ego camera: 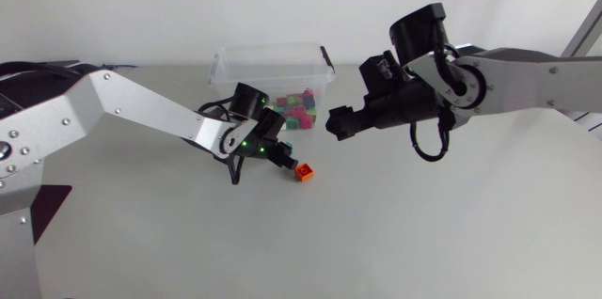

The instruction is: Place the duplo bricks in the container

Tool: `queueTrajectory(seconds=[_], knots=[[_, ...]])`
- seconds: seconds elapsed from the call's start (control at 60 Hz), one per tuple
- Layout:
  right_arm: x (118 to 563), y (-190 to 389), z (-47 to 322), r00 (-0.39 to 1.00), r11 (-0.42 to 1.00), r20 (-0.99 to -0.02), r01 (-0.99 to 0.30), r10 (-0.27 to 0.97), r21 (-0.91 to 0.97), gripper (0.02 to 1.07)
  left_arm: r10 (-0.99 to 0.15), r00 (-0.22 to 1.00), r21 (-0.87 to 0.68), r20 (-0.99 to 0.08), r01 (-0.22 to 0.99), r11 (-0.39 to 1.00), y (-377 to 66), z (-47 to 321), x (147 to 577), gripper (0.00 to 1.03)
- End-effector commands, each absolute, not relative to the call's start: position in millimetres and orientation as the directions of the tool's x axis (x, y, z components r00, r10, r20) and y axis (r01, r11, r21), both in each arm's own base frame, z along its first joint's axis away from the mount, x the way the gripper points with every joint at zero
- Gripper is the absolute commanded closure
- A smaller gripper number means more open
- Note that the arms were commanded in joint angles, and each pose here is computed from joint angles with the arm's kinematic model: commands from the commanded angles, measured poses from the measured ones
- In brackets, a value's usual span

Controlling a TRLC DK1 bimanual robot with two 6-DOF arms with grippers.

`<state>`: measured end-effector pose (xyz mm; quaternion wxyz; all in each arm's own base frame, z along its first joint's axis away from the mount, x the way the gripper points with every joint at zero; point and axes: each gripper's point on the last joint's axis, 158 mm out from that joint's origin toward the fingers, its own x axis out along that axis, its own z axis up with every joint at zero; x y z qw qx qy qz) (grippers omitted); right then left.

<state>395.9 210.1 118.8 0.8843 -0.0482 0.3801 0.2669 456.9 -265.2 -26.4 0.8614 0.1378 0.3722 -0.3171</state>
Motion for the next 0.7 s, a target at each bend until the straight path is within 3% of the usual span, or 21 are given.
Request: queueTrajectory(seconds=[0.0,0.35,0.683], knots=[[391.5,208.6,111.5,0.552,0.845,-0.71,-0.522,0.437,0.114,0.07,-0.441,0.504,-0.003,-0.742,0.655,0.755,-270.3,-34.1,455.4,0.73],[394.4,227.1,73.4,0.424,0.807,-0.799,-0.578,0.427,0.124,0.07,-0.465,0.511,0.017,-0.723,0.686,0.727,-246.2,17.9,432.2,0.77],[385.0,257.5,23.9,0.231,0.743,-0.902,-0.657,0.364,0.131,0.07,-0.486,0.603,0.037,-0.633,0.65,0.759,-214.9,103.4,435.3,0.77]])
